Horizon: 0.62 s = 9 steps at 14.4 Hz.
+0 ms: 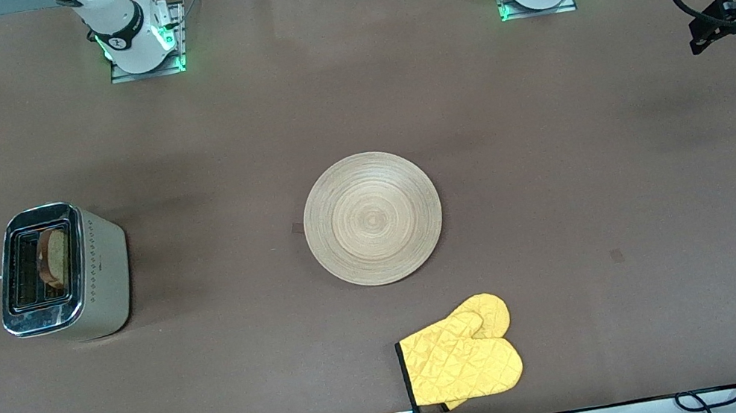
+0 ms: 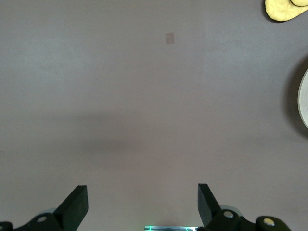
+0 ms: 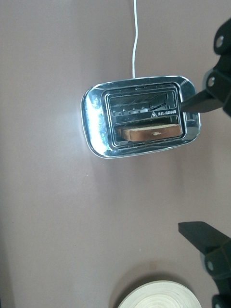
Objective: Move plate and put bread in toaster
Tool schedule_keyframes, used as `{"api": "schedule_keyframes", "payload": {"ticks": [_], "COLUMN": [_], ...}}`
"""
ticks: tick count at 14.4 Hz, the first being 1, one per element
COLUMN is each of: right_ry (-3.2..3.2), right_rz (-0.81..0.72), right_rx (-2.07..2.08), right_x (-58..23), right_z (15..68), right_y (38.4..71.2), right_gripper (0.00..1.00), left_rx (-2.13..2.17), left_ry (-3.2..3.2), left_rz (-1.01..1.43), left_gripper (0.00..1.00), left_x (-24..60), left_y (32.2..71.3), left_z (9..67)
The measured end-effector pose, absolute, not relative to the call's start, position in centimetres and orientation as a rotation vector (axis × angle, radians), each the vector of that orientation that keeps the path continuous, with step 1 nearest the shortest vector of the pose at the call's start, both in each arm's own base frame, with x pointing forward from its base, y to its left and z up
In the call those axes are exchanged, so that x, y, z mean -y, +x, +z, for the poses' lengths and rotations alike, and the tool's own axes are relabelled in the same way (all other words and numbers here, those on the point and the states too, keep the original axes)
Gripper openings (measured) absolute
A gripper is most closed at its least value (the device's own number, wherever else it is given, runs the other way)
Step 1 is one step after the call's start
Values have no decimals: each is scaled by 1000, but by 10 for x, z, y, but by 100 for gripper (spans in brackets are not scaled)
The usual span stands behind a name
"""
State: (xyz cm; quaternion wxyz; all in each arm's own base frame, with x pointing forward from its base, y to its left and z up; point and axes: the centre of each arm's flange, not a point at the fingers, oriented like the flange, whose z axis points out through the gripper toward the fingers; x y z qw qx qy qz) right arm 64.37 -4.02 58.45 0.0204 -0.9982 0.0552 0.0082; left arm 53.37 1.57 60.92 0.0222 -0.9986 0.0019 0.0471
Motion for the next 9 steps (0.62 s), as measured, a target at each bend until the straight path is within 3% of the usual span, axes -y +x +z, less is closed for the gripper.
{"api": "schedule_keyframes", "payload": {"ticks": [9], "right_ry": [-3133], "right_rz": [-14], "right_rx": [-113], "right_x": [41], "right_z": [581], "right_y": [630], "right_gripper": [100], "left_rx": [-5], "left_ry": [-3094], "left_rz": [146], "left_gripper": [100], "left_x": [-16], "left_y": [534], "left_z": [609]}}
